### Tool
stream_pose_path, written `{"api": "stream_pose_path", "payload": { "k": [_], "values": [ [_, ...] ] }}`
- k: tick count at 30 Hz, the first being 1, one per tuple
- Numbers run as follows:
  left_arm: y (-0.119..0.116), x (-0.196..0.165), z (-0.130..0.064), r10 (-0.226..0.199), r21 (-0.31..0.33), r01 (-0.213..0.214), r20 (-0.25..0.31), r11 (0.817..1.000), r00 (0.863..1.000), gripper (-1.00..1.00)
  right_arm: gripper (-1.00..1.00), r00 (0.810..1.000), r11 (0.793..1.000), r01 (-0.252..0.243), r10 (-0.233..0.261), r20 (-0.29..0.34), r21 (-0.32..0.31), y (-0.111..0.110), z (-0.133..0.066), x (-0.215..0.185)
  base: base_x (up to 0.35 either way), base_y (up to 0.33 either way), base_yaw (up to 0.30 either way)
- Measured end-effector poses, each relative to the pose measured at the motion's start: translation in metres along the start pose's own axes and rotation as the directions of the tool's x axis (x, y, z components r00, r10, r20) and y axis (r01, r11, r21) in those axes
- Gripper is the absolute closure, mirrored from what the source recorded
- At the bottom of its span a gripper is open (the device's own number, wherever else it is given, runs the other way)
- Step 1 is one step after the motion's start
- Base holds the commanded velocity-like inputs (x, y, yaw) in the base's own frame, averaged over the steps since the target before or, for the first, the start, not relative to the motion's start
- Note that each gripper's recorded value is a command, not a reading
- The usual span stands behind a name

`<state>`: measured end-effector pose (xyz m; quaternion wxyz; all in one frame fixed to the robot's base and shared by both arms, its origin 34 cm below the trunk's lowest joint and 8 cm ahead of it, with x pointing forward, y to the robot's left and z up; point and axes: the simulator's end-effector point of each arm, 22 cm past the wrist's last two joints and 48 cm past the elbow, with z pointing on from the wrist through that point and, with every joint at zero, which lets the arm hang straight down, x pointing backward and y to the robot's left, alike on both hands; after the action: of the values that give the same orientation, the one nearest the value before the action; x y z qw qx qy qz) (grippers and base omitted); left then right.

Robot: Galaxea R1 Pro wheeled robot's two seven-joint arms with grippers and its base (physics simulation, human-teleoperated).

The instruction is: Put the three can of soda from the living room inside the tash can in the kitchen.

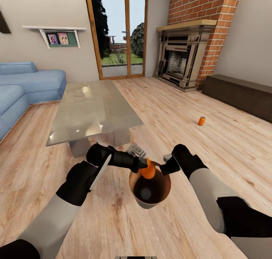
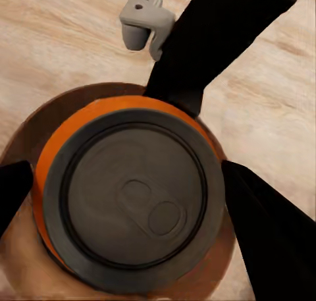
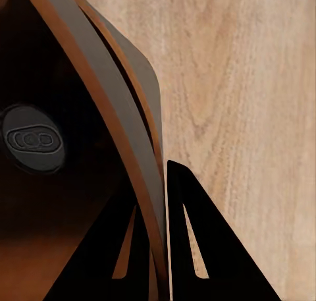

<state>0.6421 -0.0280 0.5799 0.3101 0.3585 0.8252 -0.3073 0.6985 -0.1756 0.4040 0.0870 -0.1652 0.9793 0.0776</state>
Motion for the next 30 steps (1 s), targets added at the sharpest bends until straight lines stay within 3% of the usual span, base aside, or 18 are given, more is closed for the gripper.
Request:
{"api": "stream_pose_path", "payload": {
  "k": [1, 2, 6, 9, 11, 15, 30],
  "values": [
    [0.027, 0.015, 0.007, -0.024, -0.095, 0.021, -0.037, 0.995, 0.999, 1.0, 1.0, 1.0, 1.0, 0.002, -0.002, 0.0, -0.002, 0.001, 0.0, 0.0, 0.0, 0.0, 0.0],
    [0.041, 0.024, 0.013, -0.039, -0.136, 0.032, -0.051, 0.99, 0.998, 1.0, 1.0, 1.0, 1.0, 0.004, -0.004, 0.0, -0.004, 0.002, 0.0, -0.001, 0.0, 0.0, 0.0],
    [0.057, 0.049, 0.031, -0.106, -0.146, 0.094, -0.074, 0.985, 0.992, 1.0, 1.0, 1.0, 1.0, 0.008, -0.008, -0.001, -0.007, 0.005, 0.001, 0.0, 0.0, 0.0, 0.0],
    [0.059, 0.066, 0.043, -0.134, -0.137, 0.12, -0.096, 0.983, 0.986, 1.0, 1.0, 1.0, 1.0, 0.011, -0.011, -0.001, -0.007, 0.006, 0.001, 0.0, 0.0, 0.0, 0.0],
    [0.06, 0.085, 0.056, -0.118, -0.151, 0.096, -0.144, 0.984, 0.983, 1.0, 1.0, 1.0, 1.0, 0.012, -0.012, -0.001, -0.006, 0.006, 0.001, -0.001, 0.0, 0.0, 0.0],
    [0.057, 0.092, 0.064, -0.076, -0.157, 0.05, -0.164, 0.986, 0.984, 1.0, 1.0, 1.0, 0.999, 0.028, -0.028, -0.004, 0.018, 0.001, 0.001, 0.0, 0.0, 0.0, 0.0],
    [0.058, 0.089, 0.071, -0.067, -0.185, 0.038, -0.153, 0.982, 0.986, 1.0, 1.0, 0.999, 0.999, 0.036, -0.036, -0.004, 0.026, 0.0, 0.001, -0.001, 0.0, 0.0, 0.0]
  ]
}}
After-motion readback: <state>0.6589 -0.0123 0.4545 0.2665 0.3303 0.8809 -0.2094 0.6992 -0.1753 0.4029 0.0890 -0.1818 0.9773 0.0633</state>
